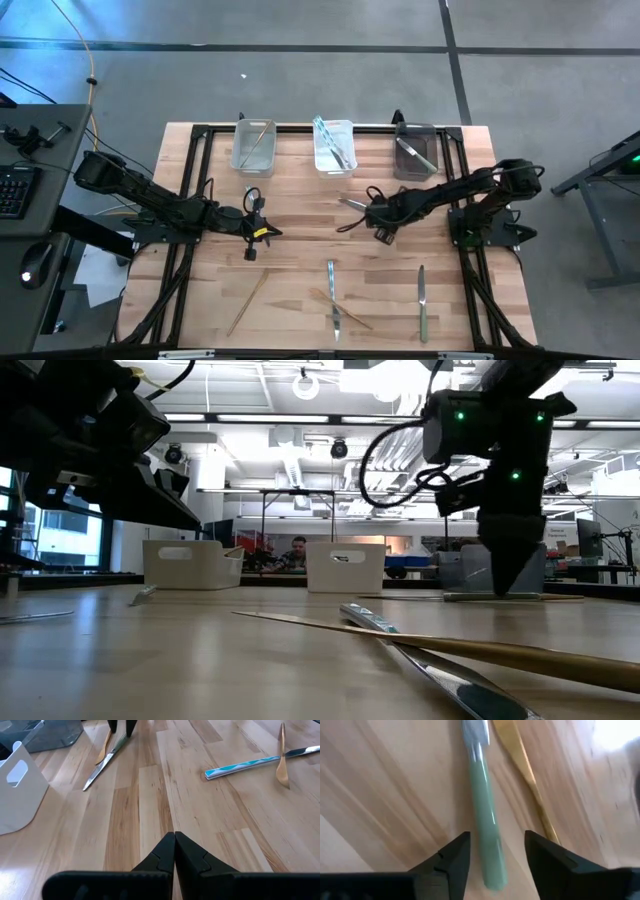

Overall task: Sort silverware by color (type)
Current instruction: Put the top green table knife into the black bin

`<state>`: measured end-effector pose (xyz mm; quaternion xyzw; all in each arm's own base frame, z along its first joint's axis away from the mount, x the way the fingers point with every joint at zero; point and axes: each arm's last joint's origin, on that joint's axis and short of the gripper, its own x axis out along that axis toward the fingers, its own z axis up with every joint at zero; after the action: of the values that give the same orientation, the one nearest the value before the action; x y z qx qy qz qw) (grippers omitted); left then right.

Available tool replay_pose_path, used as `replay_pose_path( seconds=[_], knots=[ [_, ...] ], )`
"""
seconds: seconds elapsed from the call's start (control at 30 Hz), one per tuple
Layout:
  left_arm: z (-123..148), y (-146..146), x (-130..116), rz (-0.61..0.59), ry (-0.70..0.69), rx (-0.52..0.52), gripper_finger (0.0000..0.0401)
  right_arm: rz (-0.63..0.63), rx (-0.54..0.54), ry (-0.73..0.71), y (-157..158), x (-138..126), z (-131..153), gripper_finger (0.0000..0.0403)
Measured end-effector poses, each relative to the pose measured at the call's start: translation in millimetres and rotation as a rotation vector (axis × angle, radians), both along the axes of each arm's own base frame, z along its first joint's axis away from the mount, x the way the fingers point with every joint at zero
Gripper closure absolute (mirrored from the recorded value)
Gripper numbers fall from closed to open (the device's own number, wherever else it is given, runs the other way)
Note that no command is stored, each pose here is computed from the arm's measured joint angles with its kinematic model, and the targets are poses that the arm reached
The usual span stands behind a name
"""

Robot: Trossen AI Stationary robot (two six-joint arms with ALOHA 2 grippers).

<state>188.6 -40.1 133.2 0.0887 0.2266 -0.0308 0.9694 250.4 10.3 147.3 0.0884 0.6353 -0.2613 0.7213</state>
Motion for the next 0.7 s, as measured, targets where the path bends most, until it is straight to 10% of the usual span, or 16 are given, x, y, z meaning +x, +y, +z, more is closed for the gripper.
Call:
replay_pose_path(
  seconds=[0.4, 0.7],
  knots=[
    [0, 0, 0, 0.000, 0.000, 0.000, 0.0401, -0.005, 0.097, 0.021, -15, -16, -21, 0.0232],
    [0, 0, 0, 0.000, 0.000, 0.000, 0.0401, 0.024, 0.154, 0.001, -14, -15, -23, 0.0376]
  ],
)
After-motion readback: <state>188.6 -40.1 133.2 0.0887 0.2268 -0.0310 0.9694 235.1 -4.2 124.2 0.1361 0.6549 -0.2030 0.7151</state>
